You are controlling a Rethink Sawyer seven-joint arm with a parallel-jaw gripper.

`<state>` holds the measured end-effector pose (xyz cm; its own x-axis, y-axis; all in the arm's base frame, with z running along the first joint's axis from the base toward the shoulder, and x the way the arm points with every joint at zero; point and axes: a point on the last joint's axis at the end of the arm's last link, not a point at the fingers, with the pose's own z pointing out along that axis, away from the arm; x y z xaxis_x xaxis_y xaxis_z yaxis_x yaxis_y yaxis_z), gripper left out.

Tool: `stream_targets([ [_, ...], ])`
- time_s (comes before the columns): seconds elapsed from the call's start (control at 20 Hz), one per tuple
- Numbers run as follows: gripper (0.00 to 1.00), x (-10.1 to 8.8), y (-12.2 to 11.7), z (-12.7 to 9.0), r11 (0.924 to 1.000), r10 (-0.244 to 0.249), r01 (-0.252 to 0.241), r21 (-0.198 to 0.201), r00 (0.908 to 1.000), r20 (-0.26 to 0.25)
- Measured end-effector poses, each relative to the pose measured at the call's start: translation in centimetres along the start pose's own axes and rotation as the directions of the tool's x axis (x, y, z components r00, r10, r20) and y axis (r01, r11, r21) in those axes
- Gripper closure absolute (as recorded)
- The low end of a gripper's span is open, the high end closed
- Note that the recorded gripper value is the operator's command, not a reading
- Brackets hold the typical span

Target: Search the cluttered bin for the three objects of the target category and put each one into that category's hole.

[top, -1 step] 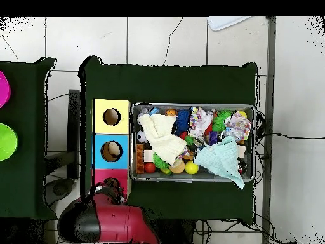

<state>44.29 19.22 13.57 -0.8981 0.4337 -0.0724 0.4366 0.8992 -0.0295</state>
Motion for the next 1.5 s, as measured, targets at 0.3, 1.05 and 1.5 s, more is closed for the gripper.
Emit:
stream_targets([
  [0.3,0.00,-0.7,-0.3,-0.6,0.9999,0.015,-0.015,-0.003,0.9999,-0.003],
  [1.05,0.00,-7.4,-2.1,-2.5,0.9997,-0.009,0.009,0.021,0.9993,0.036],
  [1.5,0.00,-13.2,-5.2,-2.6,0.9995,0.027,-0.028,0.016,0.9956,0.089],
])
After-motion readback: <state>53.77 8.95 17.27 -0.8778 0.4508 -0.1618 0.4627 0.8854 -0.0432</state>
